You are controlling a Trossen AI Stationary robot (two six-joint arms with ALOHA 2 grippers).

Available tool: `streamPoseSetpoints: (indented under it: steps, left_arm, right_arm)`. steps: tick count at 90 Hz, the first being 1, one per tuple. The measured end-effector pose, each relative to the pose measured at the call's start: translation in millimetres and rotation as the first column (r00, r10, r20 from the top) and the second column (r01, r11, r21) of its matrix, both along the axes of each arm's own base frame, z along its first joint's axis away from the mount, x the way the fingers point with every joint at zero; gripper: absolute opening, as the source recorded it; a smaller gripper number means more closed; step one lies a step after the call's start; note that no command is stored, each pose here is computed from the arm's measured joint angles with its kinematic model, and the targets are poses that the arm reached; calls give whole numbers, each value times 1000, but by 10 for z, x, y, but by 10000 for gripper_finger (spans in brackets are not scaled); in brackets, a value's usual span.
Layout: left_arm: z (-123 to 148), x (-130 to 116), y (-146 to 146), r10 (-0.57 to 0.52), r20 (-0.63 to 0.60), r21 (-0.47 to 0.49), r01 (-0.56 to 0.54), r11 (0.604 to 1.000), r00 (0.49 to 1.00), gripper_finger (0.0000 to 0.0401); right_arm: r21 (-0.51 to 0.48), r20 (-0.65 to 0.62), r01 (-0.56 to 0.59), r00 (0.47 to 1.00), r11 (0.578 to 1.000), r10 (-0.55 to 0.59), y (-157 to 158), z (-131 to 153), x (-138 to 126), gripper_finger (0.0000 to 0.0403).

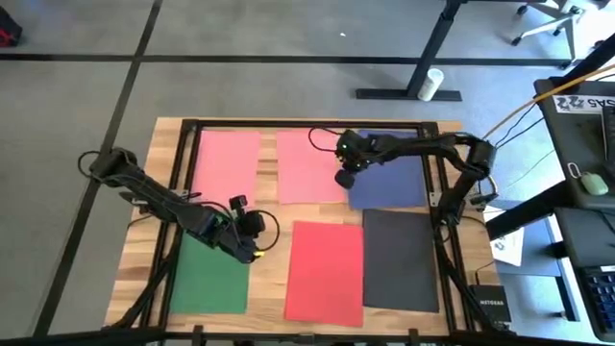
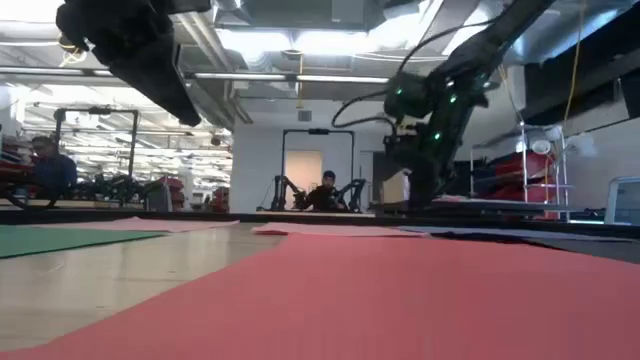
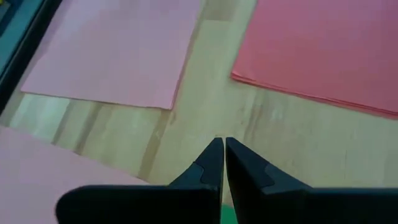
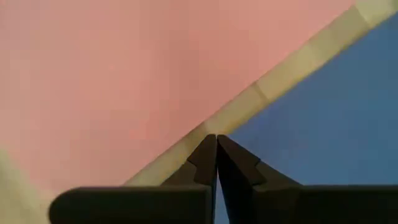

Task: Organize paper
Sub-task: Adjust the stacked blue papers on the table

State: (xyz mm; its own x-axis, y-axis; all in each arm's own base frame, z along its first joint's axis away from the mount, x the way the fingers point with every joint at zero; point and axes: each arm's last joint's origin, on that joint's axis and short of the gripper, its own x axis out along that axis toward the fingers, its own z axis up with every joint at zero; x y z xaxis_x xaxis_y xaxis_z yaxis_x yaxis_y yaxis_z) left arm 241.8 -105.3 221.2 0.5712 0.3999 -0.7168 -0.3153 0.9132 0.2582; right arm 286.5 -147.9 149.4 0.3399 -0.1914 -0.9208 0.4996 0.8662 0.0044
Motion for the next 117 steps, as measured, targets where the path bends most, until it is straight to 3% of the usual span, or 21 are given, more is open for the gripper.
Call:
streamPoseSetpoints:
  steps: [33,74,91,104,117]
  left_arm:
    - [-2,12,42,23,-2,-2,-23,1000,1000,0]
    - [-3,11,41,25,-1,-4,-25,1000,1000,0]
    - [-2,11,41,24,-1,-4,-24,1000,1000,0]
    - [-2,11,41,24,-1,-4,-24,1000,1000,0]
    - [-2,11,41,25,-2,-4,-25,1000,1000,0]
  right_arm:
    - [22,-74,-20,997,1000,21,-203,-198,116,0]
    - [-43,-280,60,957,997,-70,-335,-115,-28,0]
    - [-44,-278,38,959,998,-49,-323,-89,-26,0]
    - [-34,-211,10,977,999,-17,-296,83,-35,0]
    - [53,-137,-51,989,997,58,-153,298,-60,0]
